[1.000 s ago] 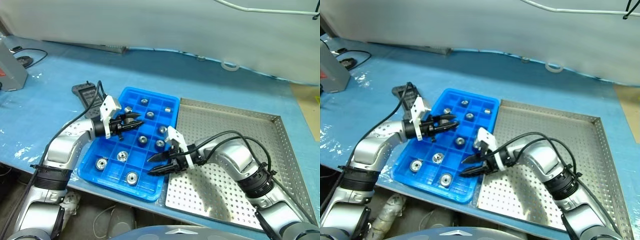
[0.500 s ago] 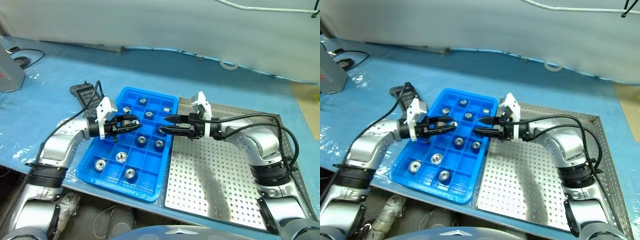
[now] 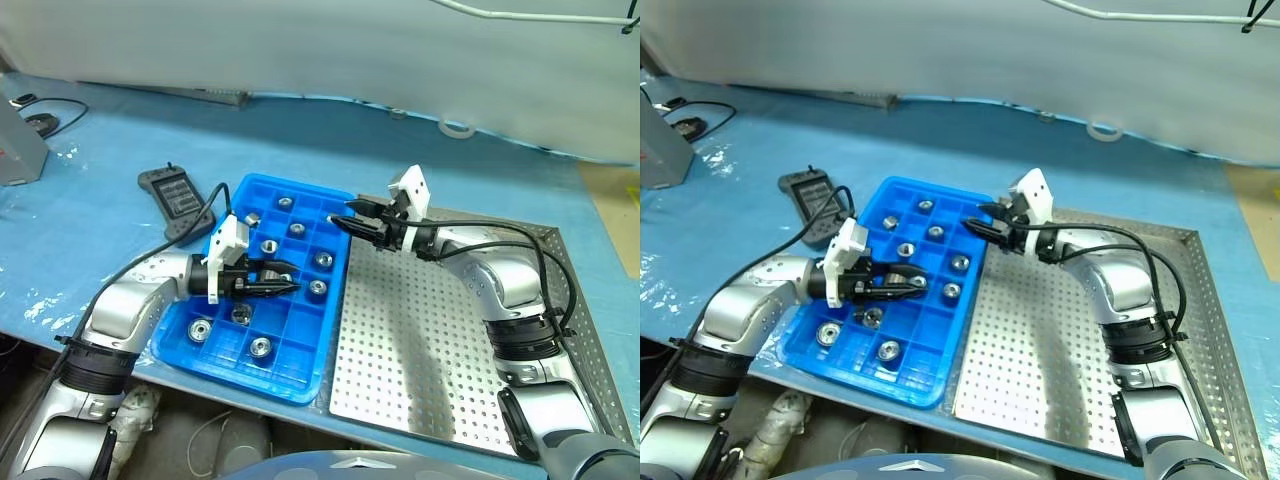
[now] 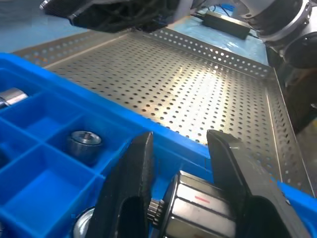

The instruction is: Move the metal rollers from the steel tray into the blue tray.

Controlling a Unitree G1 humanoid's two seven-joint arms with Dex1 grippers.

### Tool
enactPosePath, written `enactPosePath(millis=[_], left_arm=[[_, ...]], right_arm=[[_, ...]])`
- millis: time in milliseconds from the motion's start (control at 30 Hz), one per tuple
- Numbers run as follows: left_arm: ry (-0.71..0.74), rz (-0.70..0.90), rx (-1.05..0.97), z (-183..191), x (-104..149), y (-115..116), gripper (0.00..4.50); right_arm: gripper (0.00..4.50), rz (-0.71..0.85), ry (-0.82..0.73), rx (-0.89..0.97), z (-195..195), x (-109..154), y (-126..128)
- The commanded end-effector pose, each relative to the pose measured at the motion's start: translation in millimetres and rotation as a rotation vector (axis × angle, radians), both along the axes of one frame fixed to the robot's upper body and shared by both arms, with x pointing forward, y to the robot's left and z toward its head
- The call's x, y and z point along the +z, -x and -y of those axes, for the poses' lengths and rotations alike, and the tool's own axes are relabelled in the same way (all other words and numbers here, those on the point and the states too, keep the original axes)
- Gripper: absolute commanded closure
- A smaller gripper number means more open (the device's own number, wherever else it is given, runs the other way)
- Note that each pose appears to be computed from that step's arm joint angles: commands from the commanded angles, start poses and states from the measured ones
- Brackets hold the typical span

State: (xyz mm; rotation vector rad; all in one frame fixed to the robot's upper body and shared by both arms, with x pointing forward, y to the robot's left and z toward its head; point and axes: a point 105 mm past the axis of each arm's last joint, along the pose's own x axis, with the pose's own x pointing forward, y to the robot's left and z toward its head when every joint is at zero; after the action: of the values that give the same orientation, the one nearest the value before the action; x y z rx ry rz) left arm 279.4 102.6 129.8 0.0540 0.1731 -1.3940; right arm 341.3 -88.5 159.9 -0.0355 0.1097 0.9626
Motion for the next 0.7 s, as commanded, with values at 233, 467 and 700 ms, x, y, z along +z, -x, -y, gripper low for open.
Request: enactPosePath(millis=[233,467,700], left_arm=[[0.014,0.173,0.372,-61.4,35.4,-50.6,3.13],[-0.116,0.197,0.602,-148.5,34.4,-55.5,3.13],[-0.054,0.201,0.6,-125.0,36.3,-57.3,3.13]], right_arm=[[1.87,0.02,-0.058,-0.035,-0.8,5.4,13.8],[1.87,0.011,-0.068,-0.01,-9.9,3.1,9.7],[1.87,0.013,-0.08,0.017,-20.3,2.1,5.7]])
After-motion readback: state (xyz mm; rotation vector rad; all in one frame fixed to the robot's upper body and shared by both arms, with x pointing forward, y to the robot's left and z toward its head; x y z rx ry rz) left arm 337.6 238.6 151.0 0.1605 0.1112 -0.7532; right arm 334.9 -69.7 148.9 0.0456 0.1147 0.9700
